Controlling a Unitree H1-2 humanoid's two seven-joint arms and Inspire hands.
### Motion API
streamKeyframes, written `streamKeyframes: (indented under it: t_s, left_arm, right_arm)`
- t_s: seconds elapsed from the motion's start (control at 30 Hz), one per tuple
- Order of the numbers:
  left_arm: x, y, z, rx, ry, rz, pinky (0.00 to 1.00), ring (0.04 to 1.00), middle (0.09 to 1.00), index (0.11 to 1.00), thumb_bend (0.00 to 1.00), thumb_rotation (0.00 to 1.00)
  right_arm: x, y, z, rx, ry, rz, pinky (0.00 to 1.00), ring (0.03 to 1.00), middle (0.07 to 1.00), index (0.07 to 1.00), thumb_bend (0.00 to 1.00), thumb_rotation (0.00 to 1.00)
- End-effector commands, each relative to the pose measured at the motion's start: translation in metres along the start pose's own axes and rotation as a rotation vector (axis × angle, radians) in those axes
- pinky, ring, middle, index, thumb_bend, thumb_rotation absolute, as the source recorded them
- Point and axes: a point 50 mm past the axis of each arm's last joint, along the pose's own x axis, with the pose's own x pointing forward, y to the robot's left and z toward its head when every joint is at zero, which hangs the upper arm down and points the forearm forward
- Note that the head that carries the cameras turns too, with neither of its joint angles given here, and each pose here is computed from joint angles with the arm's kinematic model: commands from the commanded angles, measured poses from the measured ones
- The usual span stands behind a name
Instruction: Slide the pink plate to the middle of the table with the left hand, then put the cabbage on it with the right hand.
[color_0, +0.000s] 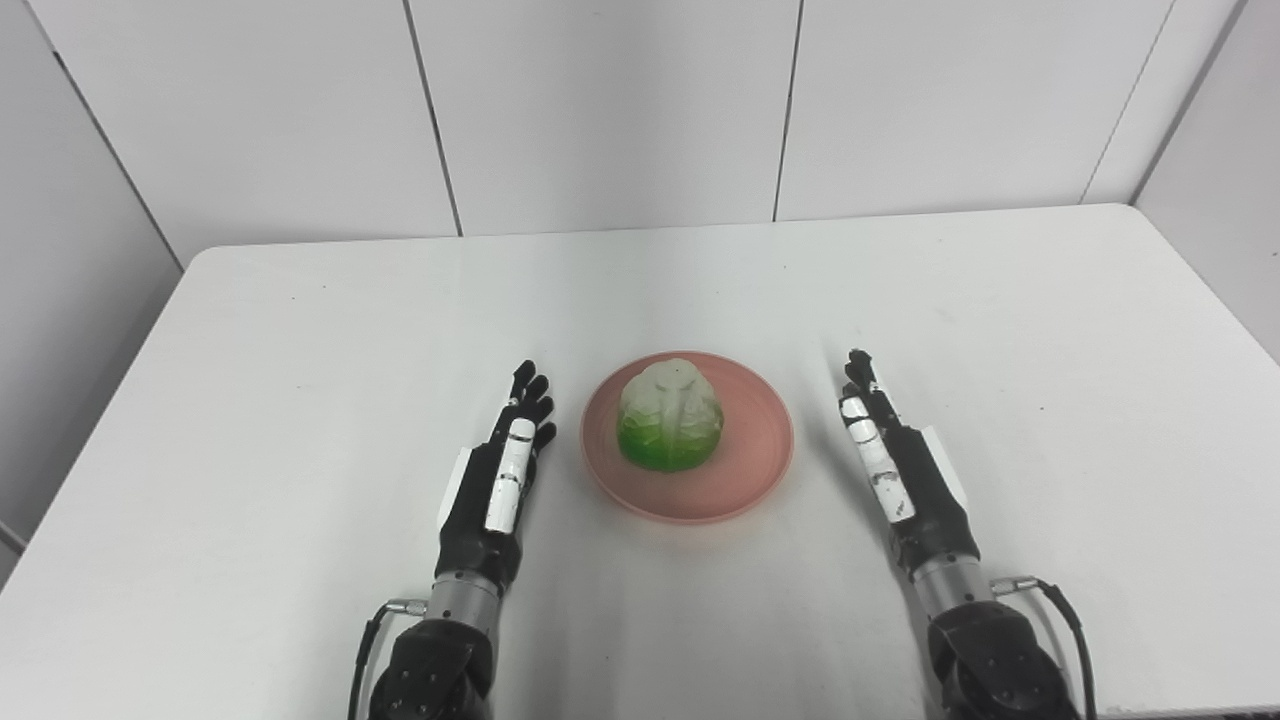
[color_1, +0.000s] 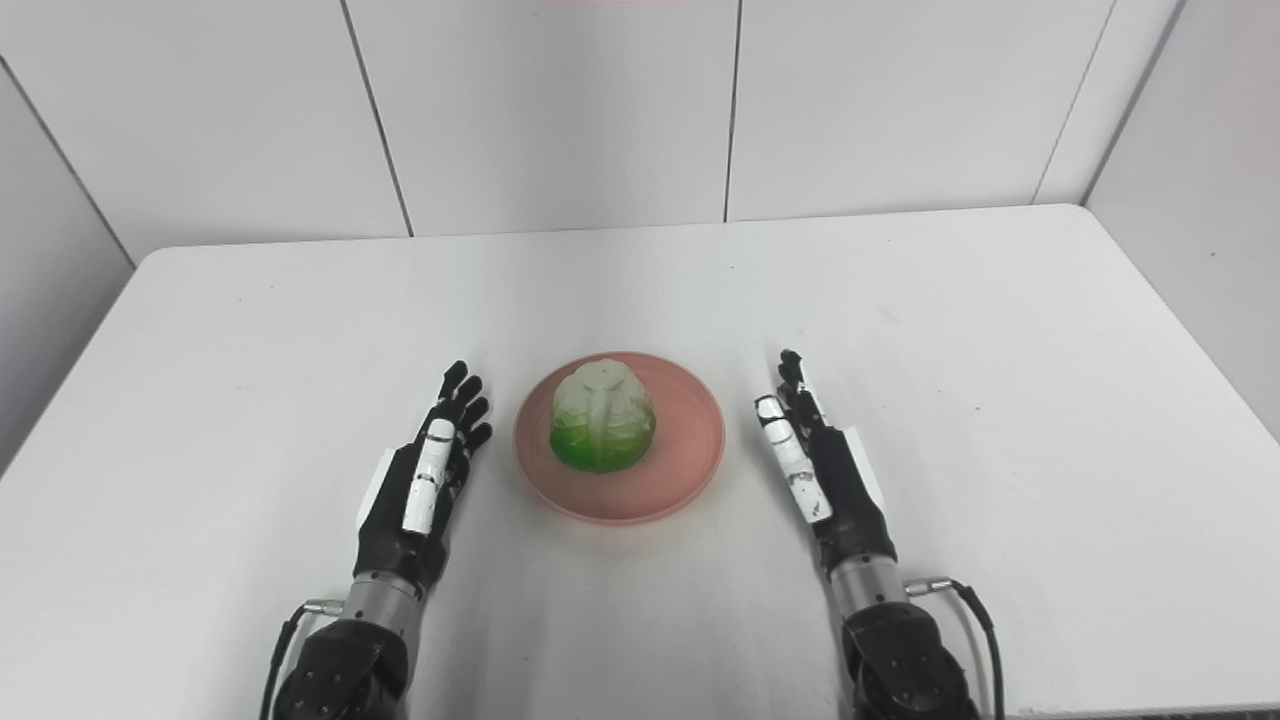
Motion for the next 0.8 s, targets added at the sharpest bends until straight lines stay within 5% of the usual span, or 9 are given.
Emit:
streamKeyframes:
  t_s: [0.0, 0.77]
  left_arm:
    - [-0.004, 0.002, -0.003, 0.015, -0.009, 0.016, 0.97, 0.986, 0.992, 0.997, 0.45, 1.00]
    - [-0.003, -0.002, -0.011, 0.027, 0.020, -0.005, 0.93, 0.959, 0.973, 0.982, 0.41, 1.00]
  right_arm:
    - [0.004, 0.004, 0.008, 0.027, -0.076, 0.013, 1.00, 1.000, 1.000, 1.000, 0.28, 1.00]
    - [0.004, 0.003, -0.002, 0.032, -0.019, 0.047, 1.00, 0.990, 1.000, 0.996, 0.30, 1.00]
